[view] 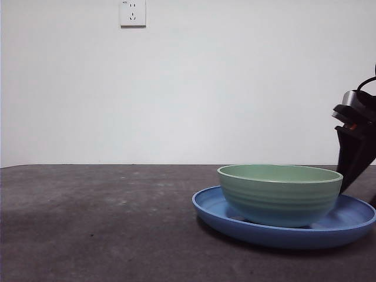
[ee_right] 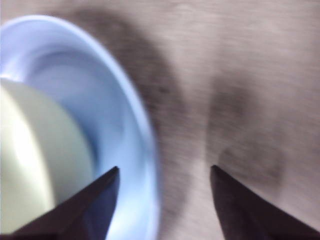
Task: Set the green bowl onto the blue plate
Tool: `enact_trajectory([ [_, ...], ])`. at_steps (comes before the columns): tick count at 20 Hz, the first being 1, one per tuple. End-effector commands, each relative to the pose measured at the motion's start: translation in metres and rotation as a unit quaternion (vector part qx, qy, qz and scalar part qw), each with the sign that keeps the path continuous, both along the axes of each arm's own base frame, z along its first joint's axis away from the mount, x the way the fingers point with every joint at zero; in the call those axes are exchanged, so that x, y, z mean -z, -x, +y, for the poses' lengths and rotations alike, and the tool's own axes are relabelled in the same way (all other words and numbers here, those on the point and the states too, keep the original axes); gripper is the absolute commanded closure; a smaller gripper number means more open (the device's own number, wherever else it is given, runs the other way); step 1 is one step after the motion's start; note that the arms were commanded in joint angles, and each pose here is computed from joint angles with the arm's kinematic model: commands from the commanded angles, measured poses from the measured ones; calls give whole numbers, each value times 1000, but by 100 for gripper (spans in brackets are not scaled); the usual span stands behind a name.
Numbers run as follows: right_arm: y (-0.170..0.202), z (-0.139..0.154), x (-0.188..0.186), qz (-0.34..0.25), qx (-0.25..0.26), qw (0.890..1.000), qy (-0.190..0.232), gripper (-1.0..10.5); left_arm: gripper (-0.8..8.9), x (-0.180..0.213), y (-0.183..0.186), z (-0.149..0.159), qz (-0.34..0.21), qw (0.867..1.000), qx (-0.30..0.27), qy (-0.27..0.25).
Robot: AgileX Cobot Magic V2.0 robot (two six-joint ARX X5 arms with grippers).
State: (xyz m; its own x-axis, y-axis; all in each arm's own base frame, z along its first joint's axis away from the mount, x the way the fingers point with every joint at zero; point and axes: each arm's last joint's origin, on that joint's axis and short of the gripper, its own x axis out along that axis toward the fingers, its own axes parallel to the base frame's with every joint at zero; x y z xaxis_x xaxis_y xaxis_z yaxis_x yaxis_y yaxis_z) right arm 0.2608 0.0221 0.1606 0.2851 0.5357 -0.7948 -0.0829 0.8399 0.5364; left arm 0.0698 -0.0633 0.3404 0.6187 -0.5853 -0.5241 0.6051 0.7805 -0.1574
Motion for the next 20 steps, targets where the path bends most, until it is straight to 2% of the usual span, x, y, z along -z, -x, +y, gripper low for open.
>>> enact_trajectory([
  [1, -8, 2, 6, -2, -14, 1000, -11, 694, 210, -3, 0, -1, -7, 1000, 3, 2],
  [2, -9, 2, 9, 4, -14, 1000, -11, 707, 210, -3, 0, -1, -7, 1000, 3, 2],
  [7, -10, 2, 13, 7, -15, 1000, -10, 932, 210, -3, 0, -1, -6, 1000, 3, 2],
  [11, -12, 2, 10, 4, -10, 1000, -13, 933, 210, -3, 0, -1, -7, 1000, 3, 2],
  [15, -24, 7, -11, -1, -11, 1000, -16, 933, 210, -3, 0, -1, -6, 1000, 3, 2],
  [20, -39, 36, -43, -25, -36, 999, -5, 933, 210, -3, 0, -1, -6, 1000, 3, 2],
])
